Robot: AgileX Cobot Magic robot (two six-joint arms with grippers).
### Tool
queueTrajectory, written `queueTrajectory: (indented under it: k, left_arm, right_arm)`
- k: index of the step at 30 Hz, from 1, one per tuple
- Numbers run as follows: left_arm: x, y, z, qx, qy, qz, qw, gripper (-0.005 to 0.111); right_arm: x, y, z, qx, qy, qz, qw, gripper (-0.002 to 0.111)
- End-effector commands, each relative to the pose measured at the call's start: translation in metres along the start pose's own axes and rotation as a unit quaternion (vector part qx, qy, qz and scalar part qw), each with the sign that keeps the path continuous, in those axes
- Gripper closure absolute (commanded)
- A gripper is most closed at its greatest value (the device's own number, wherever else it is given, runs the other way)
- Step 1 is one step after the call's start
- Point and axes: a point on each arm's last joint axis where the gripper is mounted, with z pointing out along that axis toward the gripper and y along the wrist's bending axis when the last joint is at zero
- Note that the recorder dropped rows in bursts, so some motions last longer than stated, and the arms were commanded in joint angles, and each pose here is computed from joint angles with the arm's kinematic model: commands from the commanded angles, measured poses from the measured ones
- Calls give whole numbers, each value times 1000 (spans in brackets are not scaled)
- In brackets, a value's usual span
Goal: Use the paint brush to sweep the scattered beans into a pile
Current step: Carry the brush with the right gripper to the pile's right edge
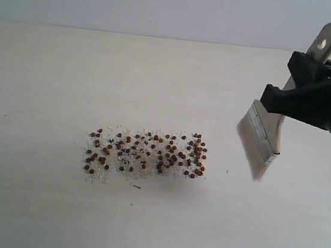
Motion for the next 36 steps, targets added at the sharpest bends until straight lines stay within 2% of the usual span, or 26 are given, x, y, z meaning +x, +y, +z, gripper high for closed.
queueTrajectory:
  k: [1, 8, 16, 30, 36]
  left_arm:
    - [2, 0, 0, 4, -6, -4, 1000, 107]
    - [2, 0, 0, 4, -6, -2, 1000, 107]
    - [2, 0, 0, 4, -6, 1, 1000, 107]
    - [2, 0, 0, 4, -6, 1, 1000, 107]
    - [2, 0, 0, 4, -6, 1, 1000, 107]
  right_arm:
    - [14, -4, 10, 32, 14, -14, 999, 108]
    - [18, -6, 16, 58, -4, -28, 998, 108]
    - [24, -18, 5, 80, -50, -6, 996, 108]
    - [32, -17, 1, 53, -37, 2, 998, 108]
    - [38, -12, 5, 35, -27, -18, 999, 108]
